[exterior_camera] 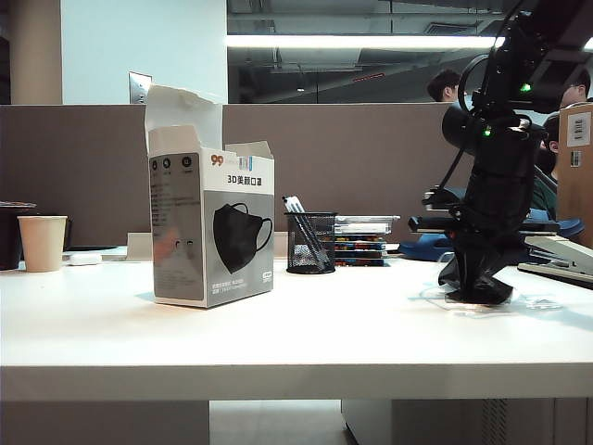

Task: Put the mask into the mask box.

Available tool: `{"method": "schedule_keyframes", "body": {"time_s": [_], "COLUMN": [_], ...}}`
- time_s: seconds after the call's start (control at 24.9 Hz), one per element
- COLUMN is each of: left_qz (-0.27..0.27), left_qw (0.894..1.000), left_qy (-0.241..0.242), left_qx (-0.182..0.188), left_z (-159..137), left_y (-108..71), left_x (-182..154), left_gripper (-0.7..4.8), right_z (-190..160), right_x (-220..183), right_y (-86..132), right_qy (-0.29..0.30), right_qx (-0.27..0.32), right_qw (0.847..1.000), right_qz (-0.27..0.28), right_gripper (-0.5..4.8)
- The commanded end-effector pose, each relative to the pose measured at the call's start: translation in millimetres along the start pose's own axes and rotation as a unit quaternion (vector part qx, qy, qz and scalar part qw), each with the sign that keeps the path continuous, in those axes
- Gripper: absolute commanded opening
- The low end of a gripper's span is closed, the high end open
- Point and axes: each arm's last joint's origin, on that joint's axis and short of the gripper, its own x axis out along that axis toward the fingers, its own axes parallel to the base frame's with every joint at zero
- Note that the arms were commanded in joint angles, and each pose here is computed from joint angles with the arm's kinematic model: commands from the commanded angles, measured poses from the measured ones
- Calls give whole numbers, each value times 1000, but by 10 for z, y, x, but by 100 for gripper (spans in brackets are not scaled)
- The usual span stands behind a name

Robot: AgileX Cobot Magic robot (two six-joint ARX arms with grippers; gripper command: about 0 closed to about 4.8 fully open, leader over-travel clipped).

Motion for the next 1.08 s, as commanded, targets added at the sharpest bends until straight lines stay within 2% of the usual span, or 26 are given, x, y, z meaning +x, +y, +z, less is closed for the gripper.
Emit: {"method": "schedule_keyframes", "body": {"time_s": [0.04,0.08,0.16,0.32,0.4,0.48,0.72,0.84,0.96,1.08], "left_qz": [29,31,38,39,40,52,71,76,76,75], "left_qw": [997,995,992,991,991,990,990,989,992,992], "left_qy": [-53,-78,-103,-108,-108,-111,-105,-79,-42,-36], "left_qx": [39,56,66,69,69,69,65,97,95,91], "left_z": [123,179,233,242,243,261,550,757,993,1137], "left_y": [6,-1,-6,-7,-6,0,16,79,235,417], "left_x": [-9,-17,-27,-29,-28,-30,-1,99,326,580], "left_gripper": [-3,6,31,38,156,248,248,248,250,250], "right_z": [87,186,314,493,541,577,624,651,665,672], "right_x": [-49,-128,-263,-509,-614,-727,-1028,-1192,-1356,-1458], "right_y": [45,71,103,152,170,187,213,244,268,286], "right_qy": [3,-13,-36,-78,-97,-118,-159,-184,-206,-219], "right_qx": [-4,-6,-9,-19,-25,-32,-48,-67,-81,-96], "right_qw": [999,997,993,985,979,971,956,936,922,907], "right_qz": [52,79,111,156,179,205,242,291,316,347], "right_gripper": [16,15,8,-5,-5,-5,-5,-5,-5,-5]}}
